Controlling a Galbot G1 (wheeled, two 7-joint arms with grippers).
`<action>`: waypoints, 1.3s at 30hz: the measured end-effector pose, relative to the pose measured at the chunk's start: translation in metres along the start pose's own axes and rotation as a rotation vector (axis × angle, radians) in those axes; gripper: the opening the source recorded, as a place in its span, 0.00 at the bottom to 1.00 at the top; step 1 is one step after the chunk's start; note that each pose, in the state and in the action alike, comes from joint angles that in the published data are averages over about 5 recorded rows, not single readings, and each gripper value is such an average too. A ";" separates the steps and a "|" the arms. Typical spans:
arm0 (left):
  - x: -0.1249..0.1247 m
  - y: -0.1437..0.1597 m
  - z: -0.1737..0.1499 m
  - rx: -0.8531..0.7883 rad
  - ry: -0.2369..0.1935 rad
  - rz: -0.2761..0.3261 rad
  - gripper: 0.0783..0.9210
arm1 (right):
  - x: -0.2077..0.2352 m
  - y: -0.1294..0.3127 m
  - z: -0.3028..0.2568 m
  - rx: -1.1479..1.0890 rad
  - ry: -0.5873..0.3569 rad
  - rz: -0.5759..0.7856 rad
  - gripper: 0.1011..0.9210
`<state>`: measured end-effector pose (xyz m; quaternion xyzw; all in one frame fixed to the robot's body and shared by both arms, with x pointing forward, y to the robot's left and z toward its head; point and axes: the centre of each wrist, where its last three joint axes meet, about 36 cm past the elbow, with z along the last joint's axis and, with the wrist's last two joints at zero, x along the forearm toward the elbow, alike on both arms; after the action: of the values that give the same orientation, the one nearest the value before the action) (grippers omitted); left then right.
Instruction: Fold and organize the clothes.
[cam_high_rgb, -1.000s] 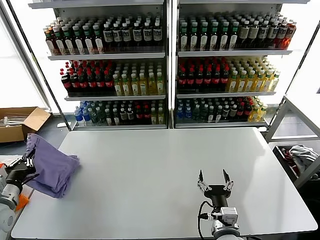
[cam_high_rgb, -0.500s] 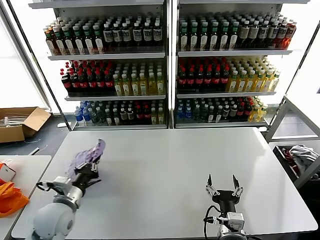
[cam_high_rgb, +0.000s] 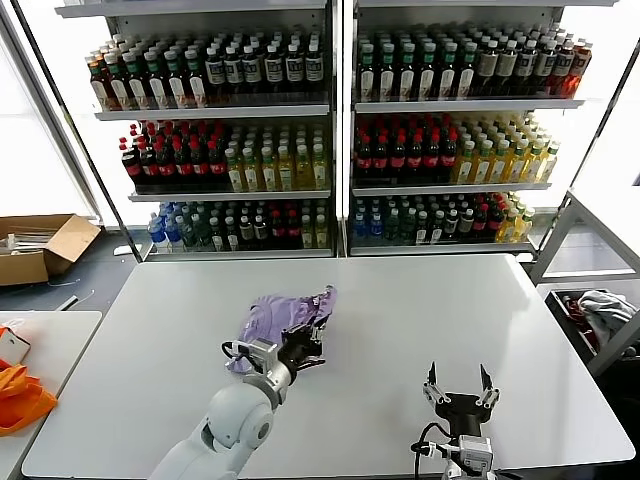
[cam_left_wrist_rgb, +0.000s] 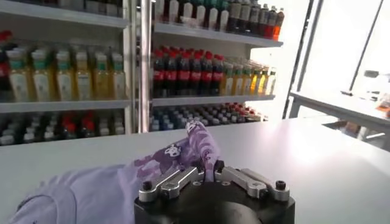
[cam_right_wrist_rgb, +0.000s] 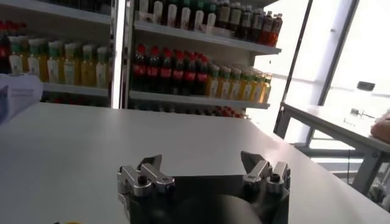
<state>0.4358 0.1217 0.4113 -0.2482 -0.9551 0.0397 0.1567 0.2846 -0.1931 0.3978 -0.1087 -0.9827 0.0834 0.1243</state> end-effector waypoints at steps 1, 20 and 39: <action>-0.004 -0.003 -0.001 0.010 -0.003 0.008 0.13 | -0.001 0.000 0.000 0.003 0.001 0.000 0.88; -0.003 -0.016 -0.024 0.189 -0.116 0.001 0.75 | -0.024 0.016 -0.018 -0.153 0.115 -0.131 0.88; 0.063 0.039 -0.011 0.082 -0.119 -0.276 0.88 | -0.090 0.053 -0.059 -0.494 0.340 -0.346 0.70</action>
<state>0.4049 0.1866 0.4333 -0.1049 -0.9854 0.0714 0.1137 0.3954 -0.1548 0.4235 0.0202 -0.9424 -0.1985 0.2683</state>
